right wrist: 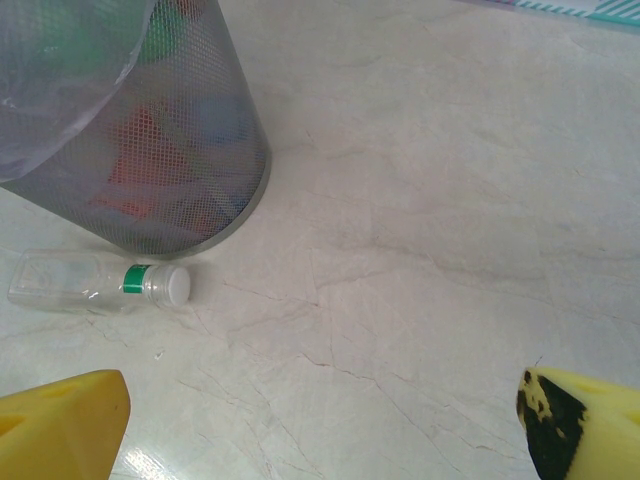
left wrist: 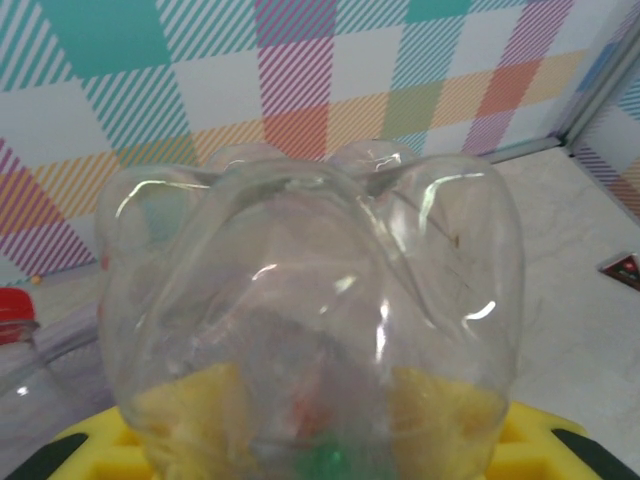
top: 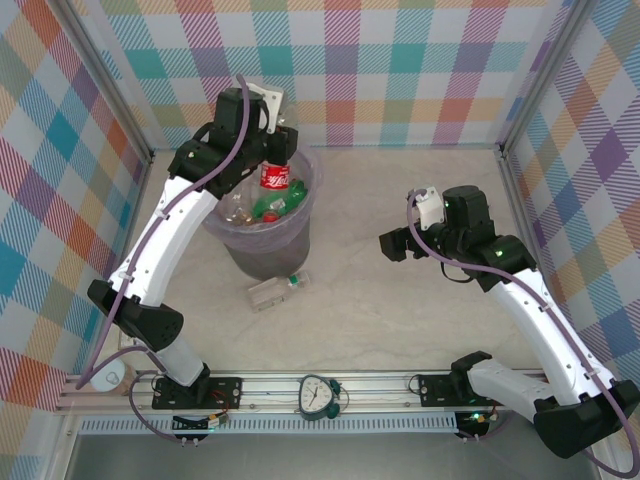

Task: Put the plastic bottles in the bin

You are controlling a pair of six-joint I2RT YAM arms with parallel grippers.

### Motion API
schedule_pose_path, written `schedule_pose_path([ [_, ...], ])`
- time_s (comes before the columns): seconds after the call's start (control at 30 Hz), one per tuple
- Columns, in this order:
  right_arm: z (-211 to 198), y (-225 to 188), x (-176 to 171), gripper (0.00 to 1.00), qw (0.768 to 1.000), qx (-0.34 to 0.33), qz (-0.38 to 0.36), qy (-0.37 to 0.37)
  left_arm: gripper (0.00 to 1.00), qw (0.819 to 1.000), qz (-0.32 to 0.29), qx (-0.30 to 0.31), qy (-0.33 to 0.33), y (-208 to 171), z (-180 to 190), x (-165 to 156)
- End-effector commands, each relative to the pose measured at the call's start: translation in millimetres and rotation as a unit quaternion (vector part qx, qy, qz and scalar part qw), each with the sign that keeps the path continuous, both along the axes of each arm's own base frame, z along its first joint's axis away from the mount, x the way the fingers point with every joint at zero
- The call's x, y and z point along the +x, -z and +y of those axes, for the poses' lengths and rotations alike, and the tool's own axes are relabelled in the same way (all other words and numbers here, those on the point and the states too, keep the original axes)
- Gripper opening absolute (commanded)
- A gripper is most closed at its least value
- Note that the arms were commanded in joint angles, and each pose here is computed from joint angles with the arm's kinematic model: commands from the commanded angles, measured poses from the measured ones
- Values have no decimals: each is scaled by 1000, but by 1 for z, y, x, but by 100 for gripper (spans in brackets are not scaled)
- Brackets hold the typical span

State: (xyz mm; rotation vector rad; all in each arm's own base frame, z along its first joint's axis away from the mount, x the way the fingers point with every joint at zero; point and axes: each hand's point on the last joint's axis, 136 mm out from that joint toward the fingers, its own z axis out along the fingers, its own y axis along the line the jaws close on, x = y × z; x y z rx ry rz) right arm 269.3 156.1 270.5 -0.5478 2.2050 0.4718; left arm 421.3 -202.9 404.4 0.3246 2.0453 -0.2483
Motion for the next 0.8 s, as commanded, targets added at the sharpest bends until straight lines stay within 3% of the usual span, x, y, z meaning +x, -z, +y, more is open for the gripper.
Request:
schedule_pose_path([
  [0.0, 0, 3, 1, 99, 1000, 0, -7, -3, 12, 998, 33, 50, -23, 21, 19, -5],
  [0.23, 0, 3, 1, 99, 1000, -2, -8, -3, 17, 997, 71, 44, 3, 65, 4, -2],
  [0.4, 0, 5, 2, 99, 1000, -1, -6, -1, 25, 994, 103, 33, 9, 93, -6, 3],
  [0.47, 0, 5, 2, 99, 1000, -1, -5, -1, 35, 993, 109, 30, 12, 98, -9, 5],
  [0.6, 1, 7, 3, 99, 1000, -2, -4, -3, 64, 993, 111, 23, 20, 98, -15, 9],
  [0.77, 5, 16, 5, 99, 1000, -7, 3, -15, 80, 996, 87, 14, 24, 74, -16, 9],
])
